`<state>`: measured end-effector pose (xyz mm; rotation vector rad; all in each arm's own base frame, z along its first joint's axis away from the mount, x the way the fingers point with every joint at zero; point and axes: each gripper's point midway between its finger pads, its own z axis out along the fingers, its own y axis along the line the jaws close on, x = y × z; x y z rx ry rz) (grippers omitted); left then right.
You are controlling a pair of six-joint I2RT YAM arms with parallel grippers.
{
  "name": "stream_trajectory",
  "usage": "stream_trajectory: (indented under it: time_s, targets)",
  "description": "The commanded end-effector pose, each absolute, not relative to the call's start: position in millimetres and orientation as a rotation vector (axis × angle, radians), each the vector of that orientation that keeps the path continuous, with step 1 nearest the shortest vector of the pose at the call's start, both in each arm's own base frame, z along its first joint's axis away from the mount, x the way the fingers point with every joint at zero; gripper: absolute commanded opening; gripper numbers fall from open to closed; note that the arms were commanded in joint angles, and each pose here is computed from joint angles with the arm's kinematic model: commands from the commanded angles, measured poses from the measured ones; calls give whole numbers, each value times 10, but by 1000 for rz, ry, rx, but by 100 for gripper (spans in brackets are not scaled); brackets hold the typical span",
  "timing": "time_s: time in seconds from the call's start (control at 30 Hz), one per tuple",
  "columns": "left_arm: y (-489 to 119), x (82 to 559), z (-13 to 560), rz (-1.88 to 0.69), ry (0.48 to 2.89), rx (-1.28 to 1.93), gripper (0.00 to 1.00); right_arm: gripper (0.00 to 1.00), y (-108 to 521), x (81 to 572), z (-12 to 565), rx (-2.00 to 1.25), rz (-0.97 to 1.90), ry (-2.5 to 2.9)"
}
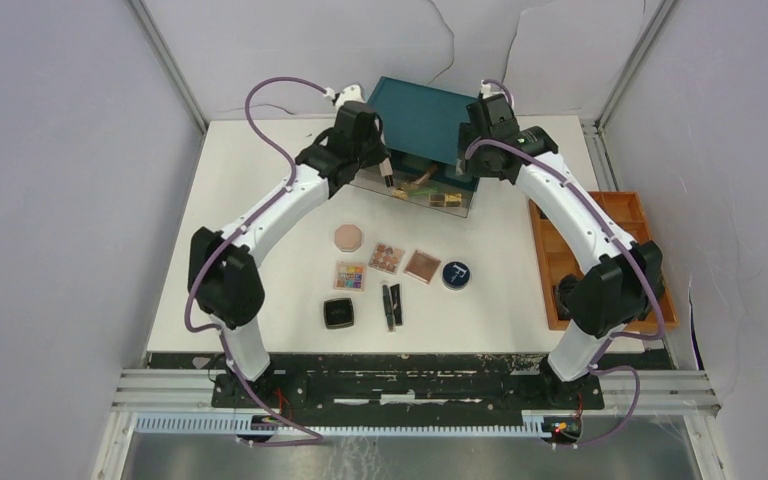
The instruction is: Organize the makeup
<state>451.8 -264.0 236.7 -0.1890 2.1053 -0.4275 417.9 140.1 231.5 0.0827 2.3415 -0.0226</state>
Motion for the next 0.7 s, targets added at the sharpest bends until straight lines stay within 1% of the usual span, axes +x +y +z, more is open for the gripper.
stream_trajectory:
  time_s: [0.0,0.13,0.33,0.53,0.6,0.67]
  targets:
    - [-2621,5024,3184,-579,1843,-375,12,72,1300,4157,2506,96,-7,2288]
    - [-2589,5186,3221,-627,1792,-494,11,72,1219,4136,2424,109,-15,2304]
    - [-2466,5234,2876,-622,1739,-657,9,72,1147,4123,2290,112,-16,2337]
    - [-2390,5202,2571,-590,1766,-746,8,72,1075,4134,2201,114,-27,2361]
    - [-2391,5174,2540,-602,1767,-762,9,72,1065,4138,2183,113,-26,2366]
    - [-2433,5163,2538,-617,1779,-749,14,72,1054,4150,2170,120,-20,2370]
